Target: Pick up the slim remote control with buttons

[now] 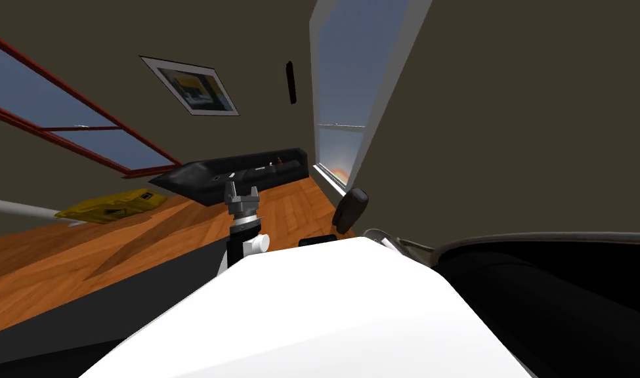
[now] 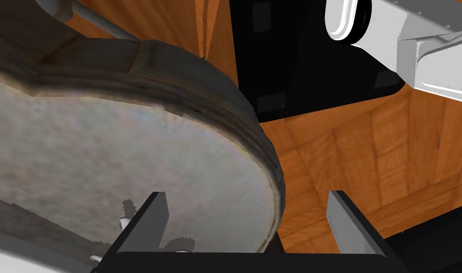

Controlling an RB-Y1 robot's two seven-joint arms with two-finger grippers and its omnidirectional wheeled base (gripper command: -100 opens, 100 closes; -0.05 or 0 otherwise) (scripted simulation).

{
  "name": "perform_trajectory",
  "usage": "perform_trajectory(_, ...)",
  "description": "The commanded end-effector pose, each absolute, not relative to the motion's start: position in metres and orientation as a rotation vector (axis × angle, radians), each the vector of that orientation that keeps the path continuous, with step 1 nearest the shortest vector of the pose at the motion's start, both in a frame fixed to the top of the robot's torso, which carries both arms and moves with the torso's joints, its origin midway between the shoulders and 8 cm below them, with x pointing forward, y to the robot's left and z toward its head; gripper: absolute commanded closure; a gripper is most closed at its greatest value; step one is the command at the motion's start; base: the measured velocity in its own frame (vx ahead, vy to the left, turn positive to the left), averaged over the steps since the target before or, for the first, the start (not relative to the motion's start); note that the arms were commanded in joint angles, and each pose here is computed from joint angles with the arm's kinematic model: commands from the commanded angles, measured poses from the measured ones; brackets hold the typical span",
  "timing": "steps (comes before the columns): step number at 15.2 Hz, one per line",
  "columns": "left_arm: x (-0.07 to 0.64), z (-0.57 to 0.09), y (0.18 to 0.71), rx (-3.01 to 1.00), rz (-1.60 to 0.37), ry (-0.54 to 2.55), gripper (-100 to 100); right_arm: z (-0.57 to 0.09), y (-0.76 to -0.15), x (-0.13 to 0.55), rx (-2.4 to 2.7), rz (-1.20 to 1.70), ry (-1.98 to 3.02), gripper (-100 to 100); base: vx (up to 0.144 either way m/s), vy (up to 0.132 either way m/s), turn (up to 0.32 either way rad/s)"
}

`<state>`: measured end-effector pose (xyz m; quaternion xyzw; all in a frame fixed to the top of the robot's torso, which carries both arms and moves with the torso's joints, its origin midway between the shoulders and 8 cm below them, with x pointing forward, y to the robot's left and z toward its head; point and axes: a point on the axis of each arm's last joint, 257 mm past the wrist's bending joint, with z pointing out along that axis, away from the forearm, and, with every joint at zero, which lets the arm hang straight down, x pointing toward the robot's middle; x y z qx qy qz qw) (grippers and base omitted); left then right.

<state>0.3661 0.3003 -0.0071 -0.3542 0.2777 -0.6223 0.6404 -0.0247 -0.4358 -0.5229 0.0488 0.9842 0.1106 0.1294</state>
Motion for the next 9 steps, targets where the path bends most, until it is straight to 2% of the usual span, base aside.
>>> perform_trajectory(1,0.366,-0.007,0.300,-0.808,-1.419,0.633,0,-0.525,-0.446,-0.033,0.132,0.295,2.881,-100,-0.002,-0.037,0.104)
perform_trajectory(8,0.366,-0.007,0.300,-0.808,-1.419,0.633,0,-0.525,-0.507,-0.103,0.047,0.093,3.046,-100,-0.006,-0.052,0.297)
perform_trajectory(9,0.366,-0.007,0.300,-0.808,-1.419,0.633,0,-0.525,-0.517,-0.115,0.031,0.055,3.074,-100,-0.014,-0.082,0.483)
